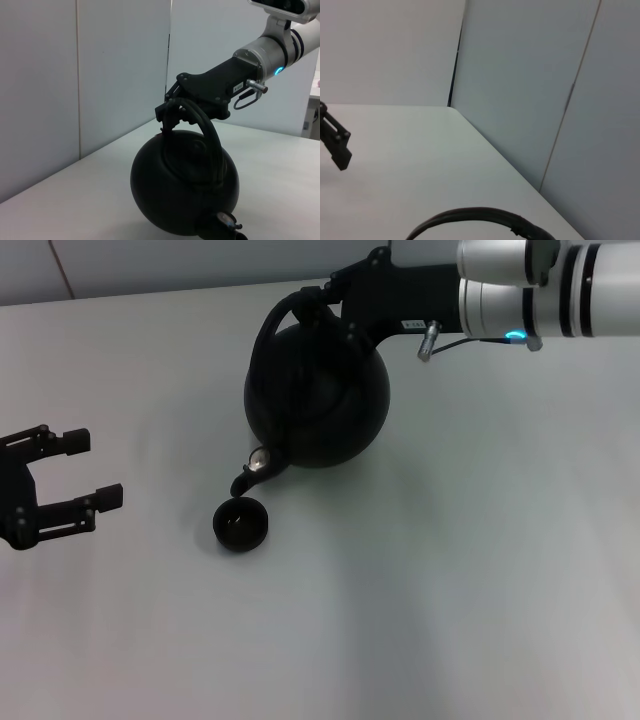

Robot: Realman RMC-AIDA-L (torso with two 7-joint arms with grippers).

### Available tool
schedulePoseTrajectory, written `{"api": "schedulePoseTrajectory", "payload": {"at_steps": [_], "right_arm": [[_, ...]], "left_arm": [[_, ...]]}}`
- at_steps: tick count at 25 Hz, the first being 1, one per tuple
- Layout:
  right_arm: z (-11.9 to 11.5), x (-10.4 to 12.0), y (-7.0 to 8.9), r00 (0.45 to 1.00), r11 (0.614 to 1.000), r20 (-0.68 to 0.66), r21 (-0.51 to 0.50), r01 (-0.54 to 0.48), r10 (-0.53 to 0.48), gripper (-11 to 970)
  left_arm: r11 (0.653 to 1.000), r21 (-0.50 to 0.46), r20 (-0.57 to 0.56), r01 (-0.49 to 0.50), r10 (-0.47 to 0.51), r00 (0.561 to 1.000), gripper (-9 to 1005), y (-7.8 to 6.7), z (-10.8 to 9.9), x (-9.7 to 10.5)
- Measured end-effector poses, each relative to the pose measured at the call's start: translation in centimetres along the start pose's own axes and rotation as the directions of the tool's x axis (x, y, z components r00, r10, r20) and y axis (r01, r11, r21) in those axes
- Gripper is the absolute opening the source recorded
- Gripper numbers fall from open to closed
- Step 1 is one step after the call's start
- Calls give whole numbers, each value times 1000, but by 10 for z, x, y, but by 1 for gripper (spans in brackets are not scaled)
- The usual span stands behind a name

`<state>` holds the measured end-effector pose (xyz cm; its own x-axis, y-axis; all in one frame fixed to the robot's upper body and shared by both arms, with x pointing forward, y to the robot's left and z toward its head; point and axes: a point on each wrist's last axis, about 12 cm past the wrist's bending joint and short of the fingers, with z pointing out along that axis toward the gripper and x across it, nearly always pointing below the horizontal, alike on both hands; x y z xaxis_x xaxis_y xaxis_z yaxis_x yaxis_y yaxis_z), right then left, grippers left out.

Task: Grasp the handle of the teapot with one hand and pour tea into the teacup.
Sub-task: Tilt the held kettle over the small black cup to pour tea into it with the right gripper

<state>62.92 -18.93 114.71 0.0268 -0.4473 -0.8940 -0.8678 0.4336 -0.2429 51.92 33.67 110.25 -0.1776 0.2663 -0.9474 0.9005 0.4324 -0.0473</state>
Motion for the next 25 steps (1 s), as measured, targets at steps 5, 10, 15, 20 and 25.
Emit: {"api": "schedulePoseTrajectory", "payload": {"at_steps": [5, 10, 15, 20, 25], "right_arm": [[-1, -3, 0, 999, 999, -13, -3, 37, -37, 136], [-1, -4, -1, 998, 998, -25, -2, 60, -60, 129], [-1, -7, -1, 995, 996, -42, -7, 94, -94, 127], [-1, -10, -2, 993, 994, -42, -5, 113, -113, 126], [-1, -12, -3, 989, 991, -53, -10, 136, -136, 125]], "left_arm": [[1000, -3, -1, -1, 1, 1000, 784, 0, 0, 0], [1000, -8, 0, 0, 0, 1000, 784, 1, 1, 0], [1000, -12, 0, 4, -4, 1000, 784, 0, 2, 1], [1000, -16, 2, 7, -7, 1000, 784, -1, 3, 2], [1000, -21, 3, 9, -9, 1000, 784, -1, 5, 3]]}}
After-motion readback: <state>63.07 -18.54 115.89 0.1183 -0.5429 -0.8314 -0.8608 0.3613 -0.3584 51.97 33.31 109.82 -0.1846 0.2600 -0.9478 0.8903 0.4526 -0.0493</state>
